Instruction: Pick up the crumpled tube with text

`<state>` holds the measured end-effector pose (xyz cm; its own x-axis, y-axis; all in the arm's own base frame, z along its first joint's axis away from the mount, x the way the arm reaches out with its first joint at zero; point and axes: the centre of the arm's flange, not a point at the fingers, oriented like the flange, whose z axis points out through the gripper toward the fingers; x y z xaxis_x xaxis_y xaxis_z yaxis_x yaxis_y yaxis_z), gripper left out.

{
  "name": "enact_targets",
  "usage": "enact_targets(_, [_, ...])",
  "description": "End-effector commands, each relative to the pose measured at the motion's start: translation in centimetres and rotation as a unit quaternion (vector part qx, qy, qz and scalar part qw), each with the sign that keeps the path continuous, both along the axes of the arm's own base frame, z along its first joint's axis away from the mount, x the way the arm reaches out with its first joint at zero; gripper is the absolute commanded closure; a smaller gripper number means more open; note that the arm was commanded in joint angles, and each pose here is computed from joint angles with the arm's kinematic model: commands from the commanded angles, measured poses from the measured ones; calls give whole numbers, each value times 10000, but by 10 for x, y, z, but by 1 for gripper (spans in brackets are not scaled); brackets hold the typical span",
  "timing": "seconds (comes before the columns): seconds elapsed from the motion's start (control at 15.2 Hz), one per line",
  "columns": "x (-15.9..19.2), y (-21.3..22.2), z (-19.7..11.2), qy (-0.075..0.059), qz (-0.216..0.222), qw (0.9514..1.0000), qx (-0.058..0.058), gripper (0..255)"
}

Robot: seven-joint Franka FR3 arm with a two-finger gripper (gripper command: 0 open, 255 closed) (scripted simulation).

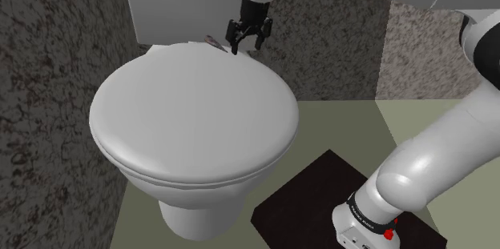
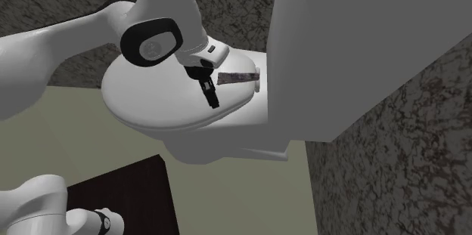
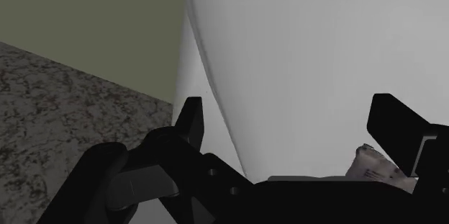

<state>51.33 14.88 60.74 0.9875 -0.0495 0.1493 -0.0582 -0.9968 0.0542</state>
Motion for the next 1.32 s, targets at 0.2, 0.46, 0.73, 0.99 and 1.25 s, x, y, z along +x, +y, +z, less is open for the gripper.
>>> enact_targets(0.2, [56, 24, 11, -176, -247, 9995, 76, 0])
enact_targets(0.46, [100, 42, 22, -316, -436, 9985, 132, 0])
enact_targets(0.73, [114, 47, 14, -359, -493, 9980, 149, 0])
enact_targets(0.99, [114, 47, -7, -359, -493, 9980, 149, 0])
enact_targets(1.25, [113, 47, -15, -358, -493, 9980, 149, 255])
